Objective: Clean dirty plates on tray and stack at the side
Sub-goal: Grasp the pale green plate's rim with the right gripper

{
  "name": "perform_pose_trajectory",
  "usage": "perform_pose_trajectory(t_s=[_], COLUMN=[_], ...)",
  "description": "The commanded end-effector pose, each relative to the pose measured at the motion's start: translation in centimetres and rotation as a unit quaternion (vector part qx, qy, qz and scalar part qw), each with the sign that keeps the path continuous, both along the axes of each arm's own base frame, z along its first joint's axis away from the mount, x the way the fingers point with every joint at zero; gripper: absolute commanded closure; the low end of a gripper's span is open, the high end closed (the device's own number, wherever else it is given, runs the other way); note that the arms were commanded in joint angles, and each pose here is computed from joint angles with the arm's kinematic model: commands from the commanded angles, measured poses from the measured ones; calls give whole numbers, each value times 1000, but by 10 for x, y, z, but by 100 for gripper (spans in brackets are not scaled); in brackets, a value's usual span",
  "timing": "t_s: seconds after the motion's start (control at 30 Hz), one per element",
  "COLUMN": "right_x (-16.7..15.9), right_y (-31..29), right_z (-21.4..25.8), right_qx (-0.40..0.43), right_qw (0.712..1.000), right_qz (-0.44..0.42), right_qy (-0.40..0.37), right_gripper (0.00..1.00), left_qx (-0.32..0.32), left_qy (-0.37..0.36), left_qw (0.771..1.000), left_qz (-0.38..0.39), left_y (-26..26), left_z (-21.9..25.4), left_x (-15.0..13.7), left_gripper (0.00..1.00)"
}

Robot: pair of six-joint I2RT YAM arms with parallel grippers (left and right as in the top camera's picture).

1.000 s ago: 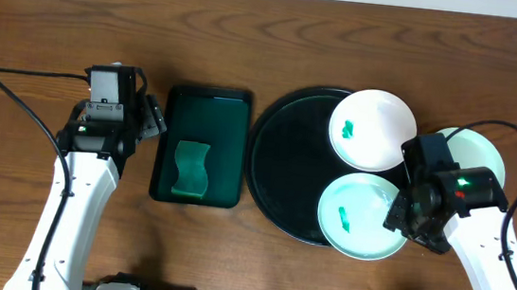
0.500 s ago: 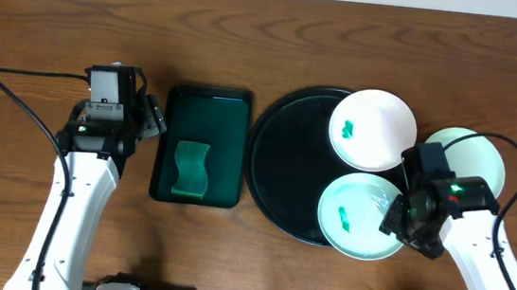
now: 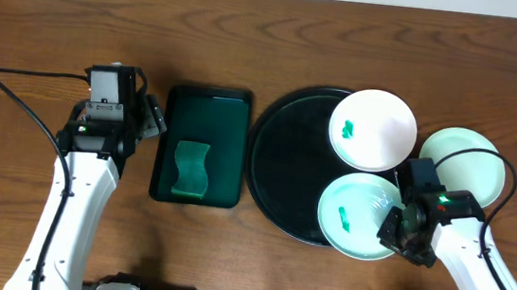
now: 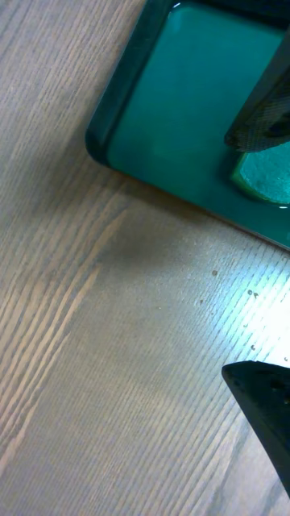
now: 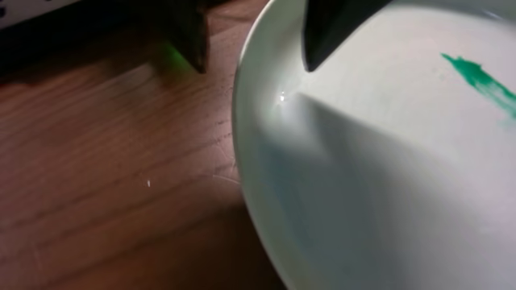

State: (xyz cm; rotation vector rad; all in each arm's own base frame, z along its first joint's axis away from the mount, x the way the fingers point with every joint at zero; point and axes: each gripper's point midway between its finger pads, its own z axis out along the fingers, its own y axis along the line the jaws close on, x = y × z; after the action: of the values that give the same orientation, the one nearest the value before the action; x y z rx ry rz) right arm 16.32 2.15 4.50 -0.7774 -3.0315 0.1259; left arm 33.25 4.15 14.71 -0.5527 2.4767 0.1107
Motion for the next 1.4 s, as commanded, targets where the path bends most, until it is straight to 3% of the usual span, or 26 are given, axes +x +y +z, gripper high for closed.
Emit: perform_pose_trajectory(t_s=[0.0, 0.27, 0.43, 0.73, 0.97, 1.03, 1.07, 1.17, 1.37], right_x=[-1, 1, 1, 4, 4, 4, 5, 4, 0], right_y=[-3, -2, -2, -2, -2, -2, -1, 6, 25], right_z=[-1, -1, -1, -1, 0, 1, 1, 1, 1], right_qx=[0, 0, 0, 2, 1, 2, 2, 24, 79], right_qw=[1000, 1000, 1000, 1000, 1000, 1000, 1000, 1000, 997], right_qz=[-9, -9, -9, -8, -5, -5, -5, -5, -7], right_qy=[-2, -5, -5, -11, -10, -11, -12, -8, 2], right_gripper=[79, 91, 91, 64, 58, 68, 80, 99, 99], left_qx=[7, 7, 7, 7, 7, 7, 7, 7, 7], left_qy=[-7, -7, -7, -7, -7, -7, -7, -7, -7], left_qw=[1000, 1000, 1000, 1000, 1000, 1000, 1000, 1000, 1000], left_qz=[3, 3, 3, 3, 3, 3, 3, 3, 3], left_y=[3, 3, 3, 3, 3, 3, 3, 3, 3], left_z=[6, 6, 6, 6, 6, 6, 6, 6, 6], left_x=[2, 2, 2, 2, 2, 2, 2, 2, 2], left_gripper=[17, 17, 17, 17, 17, 17, 17, 17, 17])
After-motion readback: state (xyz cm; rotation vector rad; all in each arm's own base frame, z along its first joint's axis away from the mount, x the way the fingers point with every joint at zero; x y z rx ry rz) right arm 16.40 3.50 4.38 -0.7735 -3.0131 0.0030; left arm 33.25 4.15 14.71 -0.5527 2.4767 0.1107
